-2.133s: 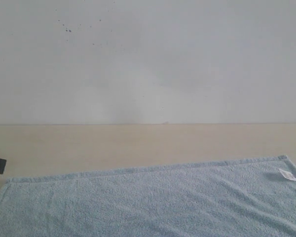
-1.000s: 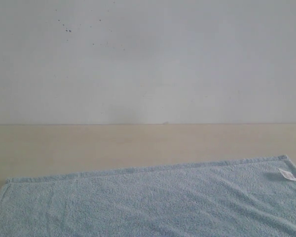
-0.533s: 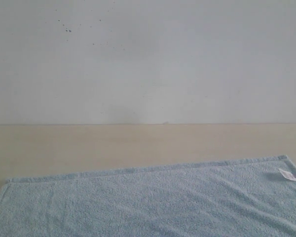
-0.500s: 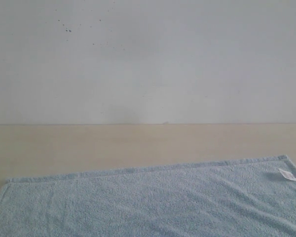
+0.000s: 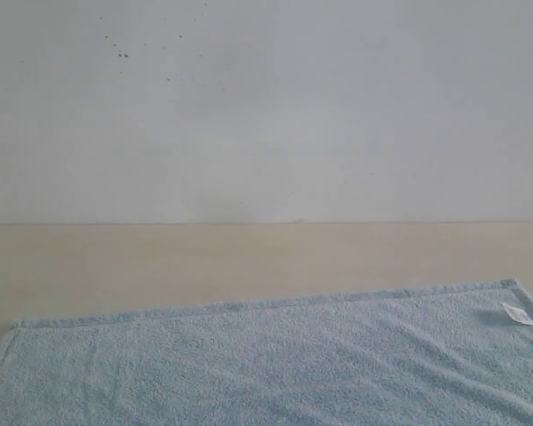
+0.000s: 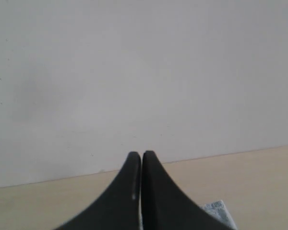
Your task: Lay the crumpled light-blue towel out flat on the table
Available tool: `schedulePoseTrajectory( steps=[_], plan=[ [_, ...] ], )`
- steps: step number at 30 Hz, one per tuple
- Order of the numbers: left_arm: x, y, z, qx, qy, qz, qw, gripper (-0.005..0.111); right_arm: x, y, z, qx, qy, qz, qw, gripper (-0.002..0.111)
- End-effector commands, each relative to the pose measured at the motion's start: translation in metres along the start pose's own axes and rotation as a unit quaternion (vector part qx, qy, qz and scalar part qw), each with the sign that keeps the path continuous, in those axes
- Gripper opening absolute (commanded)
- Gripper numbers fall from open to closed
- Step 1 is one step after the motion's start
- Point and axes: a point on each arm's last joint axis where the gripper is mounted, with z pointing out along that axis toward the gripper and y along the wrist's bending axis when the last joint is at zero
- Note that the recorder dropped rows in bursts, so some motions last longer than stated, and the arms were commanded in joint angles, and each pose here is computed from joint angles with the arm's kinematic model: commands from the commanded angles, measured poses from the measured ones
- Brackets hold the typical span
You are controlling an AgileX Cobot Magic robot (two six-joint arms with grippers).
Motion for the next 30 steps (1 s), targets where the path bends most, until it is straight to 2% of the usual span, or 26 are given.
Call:
schedulePoseTrajectory(
  steps=[1, 4, 7, 8, 10, 15, 17, 20, 23, 25, 27, 30],
  plan=[
    [0.017, -0.003, -0.012, 0.004, -0.035, 0.005, 0.999, 0.004, 0.001, 0.005, -0.008, -0.033, 0.01, 0.11, 0.993, 0.0],
    [0.029, 0.001, -0.012, -0.012, -0.053, 0.019, 0.998, 0.004, 0.009, 0.008, -0.009, -0.061, 0.017, 0.178, 0.982, 0.0],
    [0.038, 0.01, -0.005, -0.052, -0.047, 0.062, 0.996, 0.004, 0.025, 0.007, -0.01, -0.082, 0.0, 0.178, 0.981, 0.0],
    [0.043, 0.014, -0.002, -0.075, -0.038, 0.094, 0.992, 0.004, 0.035, 0.004, -0.014, -0.09, -0.009, 0.177, 0.98, 0.0],
    [0.047, 0.018, 0.001, -0.088, -0.03, 0.113, 0.989, 0.004, 0.048, 0.0, -0.023, -0.096, -0.021, 0.176, 0.979, 0.0],
    [0.048, 0.017, 0.001, -0.087, -0.03, 0.113, 0.989, 0.004, 0.082, -0.009, -0.032, -0.105, -0.032, 0.176, 0.978, 0.0],
    [0.052, 0.018, 0.004, -0.088, -0.03, 0.113, 0.989, 0.004, 0.092, -0.01, -0.035, -0.13, -0.061, 0.178, 0.974, 0.0],
    [0.07, 0.022, 0.016, -0.089, -0.015, 0.11, 0.99, 0.004, 0.101, -0.009, -0.035, -0.153, -0.083, 0.178, 0.968, 0.0],
    [0.102, 0.026, 0.029, -0.085, 0.034, 0.108, 0.99, 0.004, 0.105, -0.01, -0.033, -0.148, -0.073, 0.18, 0.97, 0.0],
    [0.115, 0.028, 0.034, -0.085, 0.046, 0.109, 0.989, 0.004, 0.105, -0.01, -0.034, -0.149, -0.075, 0.18, 0.969, 0.0],
    [0.124, 0.029, 0.038, -0.085, 0.054, 0.112, 0.989, 0.004, 0.105, -0.01, -0.034, -0.149, -0.075, 0.18, 0.969, 0.0],
    [0.121, 0.029, 0.038, -0.088, 0.036, 0.117, 0.989, 0.004, 0.105, -0.01, -0.034, -0.149, -0.075, 0.18, 0.969, 0.0]
  ],
)
